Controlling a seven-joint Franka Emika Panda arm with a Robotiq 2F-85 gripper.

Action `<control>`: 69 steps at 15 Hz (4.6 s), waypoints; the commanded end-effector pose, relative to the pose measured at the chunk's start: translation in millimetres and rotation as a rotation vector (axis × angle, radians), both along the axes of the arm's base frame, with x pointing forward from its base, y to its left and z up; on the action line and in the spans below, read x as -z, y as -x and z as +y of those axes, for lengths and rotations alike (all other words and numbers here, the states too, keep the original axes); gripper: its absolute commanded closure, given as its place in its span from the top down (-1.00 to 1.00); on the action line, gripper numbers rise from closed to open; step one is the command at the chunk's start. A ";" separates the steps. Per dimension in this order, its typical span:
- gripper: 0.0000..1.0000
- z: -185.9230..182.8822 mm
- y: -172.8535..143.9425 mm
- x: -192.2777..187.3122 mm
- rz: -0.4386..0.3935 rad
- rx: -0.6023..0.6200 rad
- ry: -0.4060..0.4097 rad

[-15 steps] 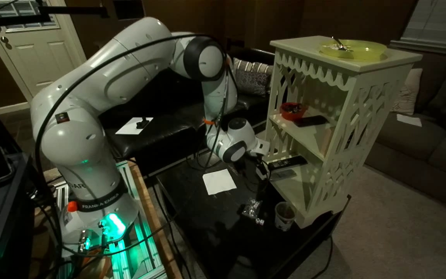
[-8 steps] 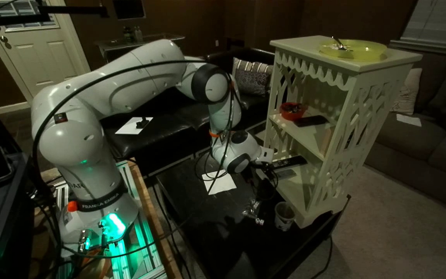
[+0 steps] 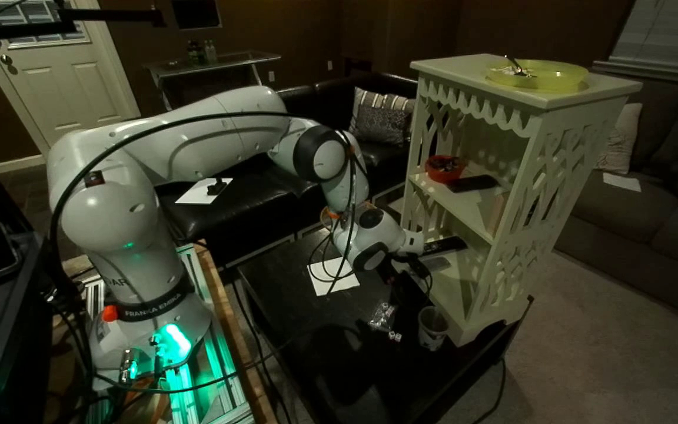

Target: Put the grey remote control on top of the shelf.

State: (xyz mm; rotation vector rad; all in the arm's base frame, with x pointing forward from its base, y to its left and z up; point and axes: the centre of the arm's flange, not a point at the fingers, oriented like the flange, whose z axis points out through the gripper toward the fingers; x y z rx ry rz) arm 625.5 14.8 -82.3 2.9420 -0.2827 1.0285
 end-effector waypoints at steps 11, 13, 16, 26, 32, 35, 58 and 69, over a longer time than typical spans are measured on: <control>0.04 13.9 -24.7 33.5 -0.009 -0.040 0.054; -0.24 13.0 -24.6 33.6 -0.008 -0.042 0.060; -0.55 12.6 -24.0 34.0 0.002 -0.043 0.067; -0.55 38.2 3.8 -36.8 -0.071 -0.025 -0.021; -0.55 29.7 33.5 -59.7 -0.032 0.035 0.002; -0.55 38.0 63.5 -74.4 0.015 0.024 -0.020; -0.55 79.7 233.2 -319.5 -0.008 -0.032 -0.141; -0.55 105.7 225.3 -454.9 -0.195 -0.037 -0.291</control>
